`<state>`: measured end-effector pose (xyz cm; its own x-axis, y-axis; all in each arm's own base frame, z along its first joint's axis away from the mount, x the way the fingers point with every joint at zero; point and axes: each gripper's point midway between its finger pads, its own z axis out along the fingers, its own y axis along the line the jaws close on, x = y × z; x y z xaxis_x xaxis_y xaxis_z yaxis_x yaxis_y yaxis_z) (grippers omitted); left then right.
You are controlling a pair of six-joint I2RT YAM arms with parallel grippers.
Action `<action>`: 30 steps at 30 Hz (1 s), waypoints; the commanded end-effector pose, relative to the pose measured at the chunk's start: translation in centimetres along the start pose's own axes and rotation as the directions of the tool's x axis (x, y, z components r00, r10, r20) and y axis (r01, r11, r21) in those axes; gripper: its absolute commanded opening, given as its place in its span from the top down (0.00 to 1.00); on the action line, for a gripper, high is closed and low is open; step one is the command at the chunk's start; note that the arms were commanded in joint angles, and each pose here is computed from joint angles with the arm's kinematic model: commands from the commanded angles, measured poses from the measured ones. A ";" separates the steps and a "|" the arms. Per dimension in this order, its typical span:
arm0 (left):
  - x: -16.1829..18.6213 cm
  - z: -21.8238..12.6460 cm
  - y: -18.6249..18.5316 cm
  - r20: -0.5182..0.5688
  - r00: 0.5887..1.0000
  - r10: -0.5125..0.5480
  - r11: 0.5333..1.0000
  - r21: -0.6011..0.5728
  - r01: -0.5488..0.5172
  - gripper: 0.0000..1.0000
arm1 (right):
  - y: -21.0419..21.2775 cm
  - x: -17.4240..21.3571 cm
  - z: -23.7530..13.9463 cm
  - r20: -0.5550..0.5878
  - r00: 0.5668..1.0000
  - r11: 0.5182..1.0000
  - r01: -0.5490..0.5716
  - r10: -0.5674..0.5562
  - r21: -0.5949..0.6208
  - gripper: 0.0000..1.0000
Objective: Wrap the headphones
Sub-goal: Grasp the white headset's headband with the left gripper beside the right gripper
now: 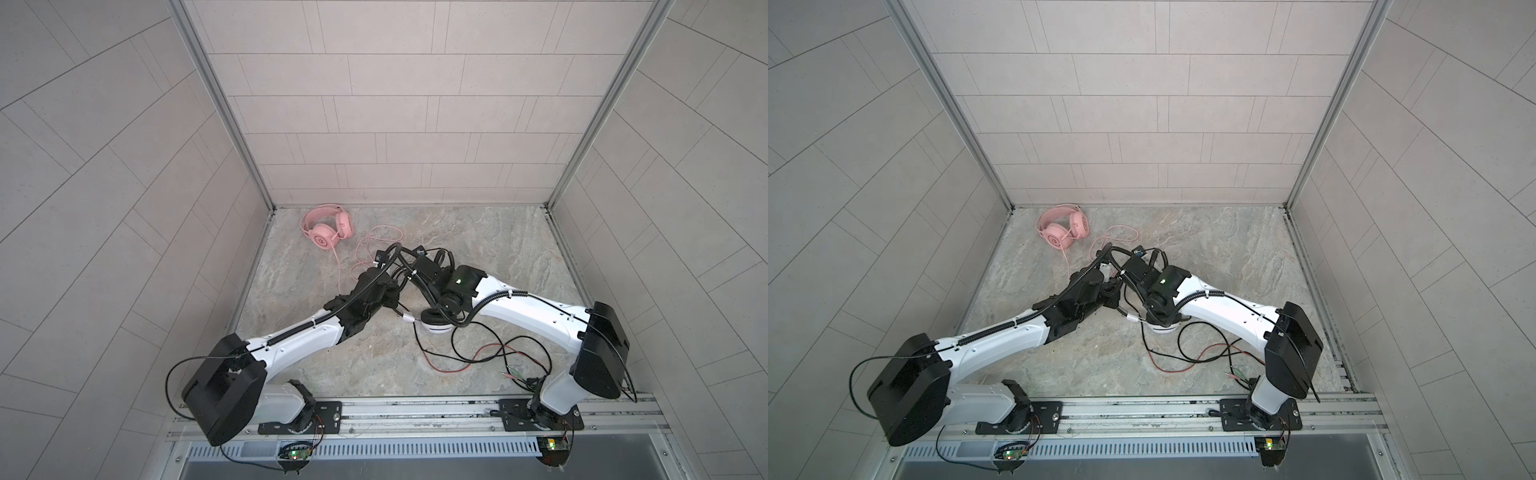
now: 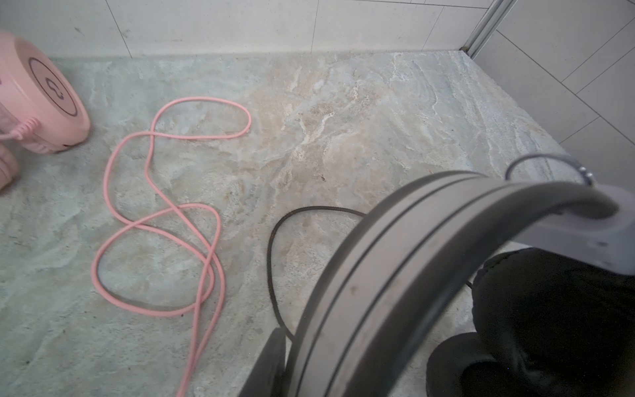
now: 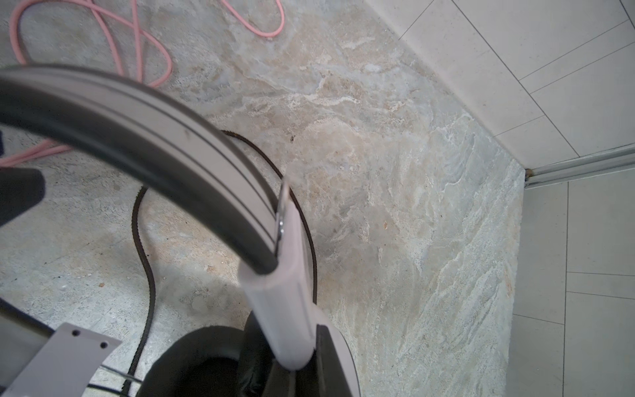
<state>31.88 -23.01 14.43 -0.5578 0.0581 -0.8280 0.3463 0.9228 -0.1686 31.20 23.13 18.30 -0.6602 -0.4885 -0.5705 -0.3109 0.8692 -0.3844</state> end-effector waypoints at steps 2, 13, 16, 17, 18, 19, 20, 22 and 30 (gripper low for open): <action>-1.7 0.0 -0.5 0.033 0.999 -0.012 1.000 0.013 0.012 0.90 | -1.2 -1.6 -1.9 0.083 0.995 0.998 -0.060 0.060 0.001 0.89; -2.1 -0.7 0.1 0.063 0.998 -0.019 1.000 -0.005 0.019 1.00 | -1.4 -0.8 -3.2 0.105 0.988 0.992 -0.107 0.114 -0.067 0.44; -2.2 -1.0 0.3 0.076 0.997 -0.023 1.000 -0.011 0.024 1.00 | -1.9 -0.5 -4.2 0.155 0.973 0.982 -0.153 0.170 -0.113 0.29; -2.2 -1.0 0.4 0.077 0.997 -0.022 1.000 -0.015 0.023 1.00 | -2.0 -0.5 -4.6 0.175 0.968 0.978 -0.157 0.180 -0.137 0.23; -2.3 -1.1 0.5 0.080 0.996 -0.024 1.000 -0.017 0.026 1.00 | -1.9 -0.1 -4.7 0.176 0.967 0.974 -0.157 0.185 -0.162 0.22; -2.3 -1.0 0.6 0.079 0.997 -0.025 0.999 -0.019 0.027 1.00 | -2.1 0.2 -4.9 0.173 0.966 0.970 -0.162 0.193 -0.182 0.21; -2.2 -0.9 0.5 0.077 0.997 -0.025 0.999 -0.018 0.027 1.00 | -2.1 0.6 -5.1 0.171 0.965 0.967 -0.163 0.197 -0.194 0.17; -2.0 -0.7 0.6 0.068 0.997 -0.029 0.999 -0.023 0.030 1.00 | -2.0 1.2 -5.1 0.170 0.965 0.964 -0.161 0.199 -0.214 0.07; -1.7 -0.2 0.3 0.043 0.999 -0.026 1.000 -0.014 0.027 1.00 | 0.2 2.9 -3.7 0.098 0.984 0.958 -0.117 0.148 -0.263 0.01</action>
<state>31.76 -22.26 13.73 -0.5696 0.0926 -0.8167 0.3387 0.9318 -0.1306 27.10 21.88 20.62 -0.6068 -0.3341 -0.7212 -0.3743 0.9206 -0.1115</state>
